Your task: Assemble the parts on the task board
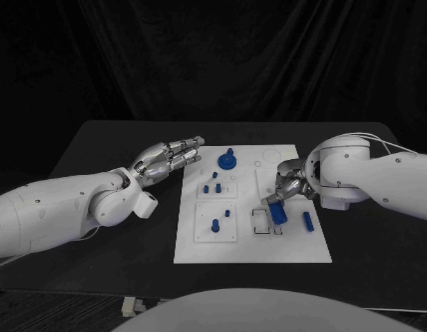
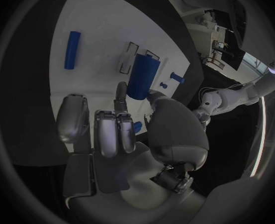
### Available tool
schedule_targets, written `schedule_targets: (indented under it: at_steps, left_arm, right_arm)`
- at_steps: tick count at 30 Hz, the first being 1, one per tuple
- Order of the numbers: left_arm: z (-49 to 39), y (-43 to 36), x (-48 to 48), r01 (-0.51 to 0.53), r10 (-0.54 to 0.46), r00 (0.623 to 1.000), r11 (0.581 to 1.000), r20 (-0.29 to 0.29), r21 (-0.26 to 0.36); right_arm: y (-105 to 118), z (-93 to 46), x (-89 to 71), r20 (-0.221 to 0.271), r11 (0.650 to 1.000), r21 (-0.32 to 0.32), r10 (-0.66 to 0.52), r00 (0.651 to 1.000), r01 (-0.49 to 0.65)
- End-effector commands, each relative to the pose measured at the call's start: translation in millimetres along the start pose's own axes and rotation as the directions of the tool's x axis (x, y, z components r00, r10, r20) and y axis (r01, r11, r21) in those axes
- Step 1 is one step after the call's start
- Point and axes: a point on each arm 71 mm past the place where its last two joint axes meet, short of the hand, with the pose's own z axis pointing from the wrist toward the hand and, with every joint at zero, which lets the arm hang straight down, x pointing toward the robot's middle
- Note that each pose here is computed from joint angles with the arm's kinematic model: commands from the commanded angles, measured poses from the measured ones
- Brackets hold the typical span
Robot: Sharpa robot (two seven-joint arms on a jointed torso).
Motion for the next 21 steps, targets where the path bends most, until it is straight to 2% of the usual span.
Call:
schedule_targets:
  at_steps: [1,11,21]
  left_arm:
    - [0.5,-0.5,1.6,0.014,-0.014,1.000,1.000,-0.006,0.011]
    - [0.3,-0.4,2.0,0.015,-0.015,1.000,1.000,-0.006,0.008]
    - [0.4,-0.3,2.2,0.016,-0.016,1.000,1.000,-0.008,0.006]
  right_arm:
    - [2.9,1.8,1.0,-0.003,0.999,0.001,0.050,0.999,-0.050]
    - [13.1,14.0,13.8,-0.030,0.999,-0.006,0.048,0.998,-0.048]
    - [14.8,17.5,18.4,-0.017,1.000,-0.001,0.021,1.000,-0.021]
